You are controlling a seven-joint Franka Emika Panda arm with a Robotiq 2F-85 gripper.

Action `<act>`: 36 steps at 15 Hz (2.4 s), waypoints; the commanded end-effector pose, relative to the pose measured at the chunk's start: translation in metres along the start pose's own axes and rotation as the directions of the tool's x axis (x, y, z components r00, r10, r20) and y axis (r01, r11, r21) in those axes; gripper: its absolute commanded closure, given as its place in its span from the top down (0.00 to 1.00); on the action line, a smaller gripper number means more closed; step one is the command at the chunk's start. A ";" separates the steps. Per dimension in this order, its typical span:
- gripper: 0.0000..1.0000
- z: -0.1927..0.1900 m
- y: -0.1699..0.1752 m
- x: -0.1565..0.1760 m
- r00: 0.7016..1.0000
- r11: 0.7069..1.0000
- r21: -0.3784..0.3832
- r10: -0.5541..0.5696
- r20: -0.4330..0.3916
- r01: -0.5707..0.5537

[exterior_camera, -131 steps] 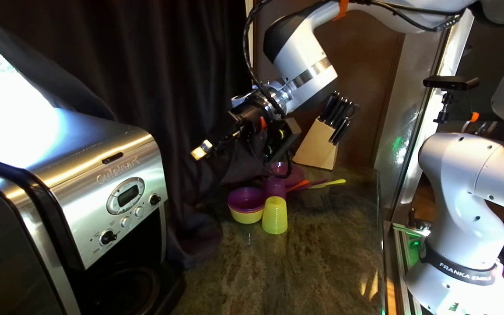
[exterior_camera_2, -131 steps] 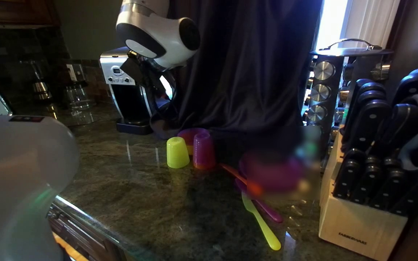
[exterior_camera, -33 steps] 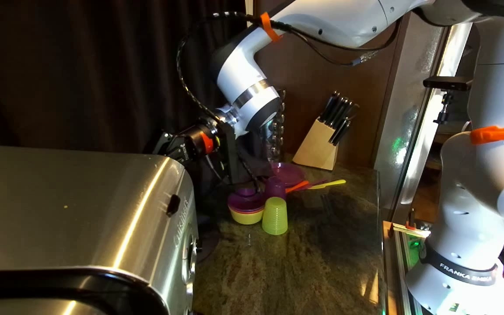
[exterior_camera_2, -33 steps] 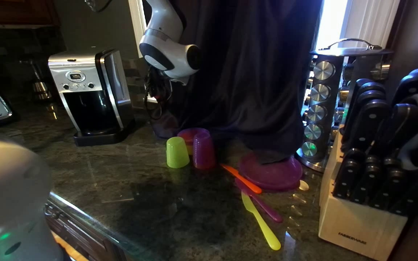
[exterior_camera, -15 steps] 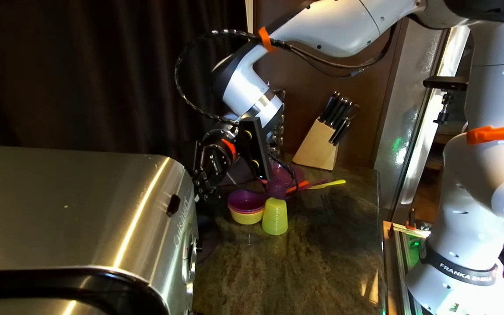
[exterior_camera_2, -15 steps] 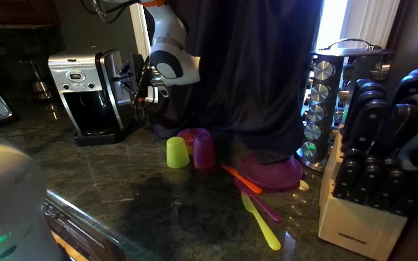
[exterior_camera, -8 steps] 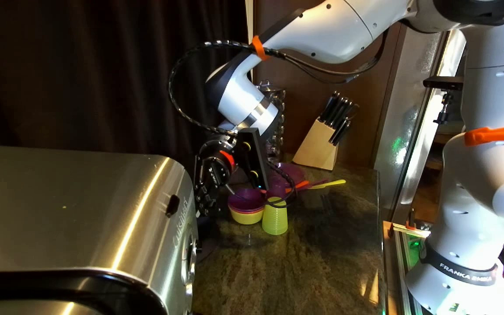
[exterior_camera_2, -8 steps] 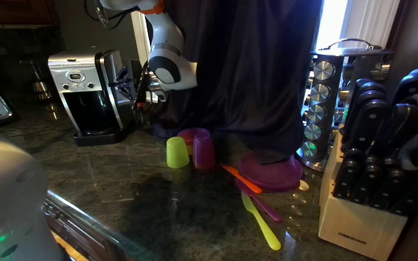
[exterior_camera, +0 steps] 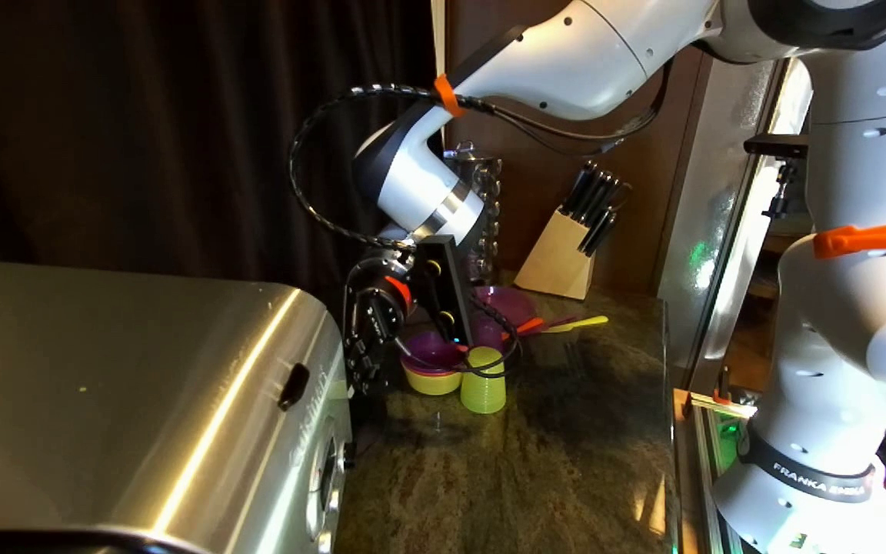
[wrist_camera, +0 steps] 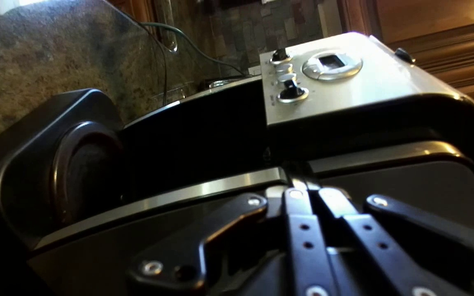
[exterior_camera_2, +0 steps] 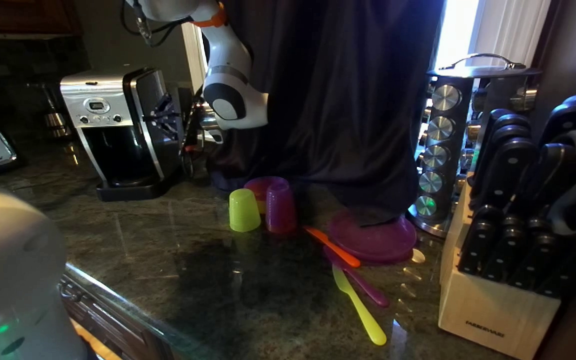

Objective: Move the machine to the left

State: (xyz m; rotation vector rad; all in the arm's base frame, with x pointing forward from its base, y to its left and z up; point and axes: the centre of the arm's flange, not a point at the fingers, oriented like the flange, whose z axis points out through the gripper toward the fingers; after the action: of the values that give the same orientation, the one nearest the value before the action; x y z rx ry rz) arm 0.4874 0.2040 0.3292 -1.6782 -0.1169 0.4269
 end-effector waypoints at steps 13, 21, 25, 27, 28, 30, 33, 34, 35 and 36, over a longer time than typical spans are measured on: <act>0.00 0.122 0.014 0.003 0.987 0.992 0.115 -0.073 0.145 0.057; 0.00 0.159 0.015 0.010 0.976 0.981 0.156 -0.138 0.169 0.111; 0.00 0.168 0.016 0.011 0.970 0.980 0.150 -0.156 0.187 0.129; 0.00 0.160 0.013 -0.001 0.975 0.989 0.122 -0.104 0.195 0.081; 0.00 0.154 0.012 -0.008 0.979 0.993 0.107 -0.078 0.189 0.058; 0.00 0.145 0.010 -0.020 0.983 0.997 0.075 -0.038 0.180 0.025; 0.00 0.138 0.011 -0.039 0.984 0.998 0.054 0.031 0.178 -0.041; 0.00 0.140 0.011 -0.047 0.979 0.996 0.057 0.060 0.193 -0.073; 0.00 0.145 0.010 -0.056 0.970 0.991 0.064 0.098 0.222 -0.115; 0.00 0.148 0.009 -0.063 0.965 0.989 0.059 0.119 0.235 -0.136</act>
State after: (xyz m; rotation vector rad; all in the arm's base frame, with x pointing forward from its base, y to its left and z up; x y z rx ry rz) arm 0.4102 0.3259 0.3059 -1.5477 -0.2077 0.6313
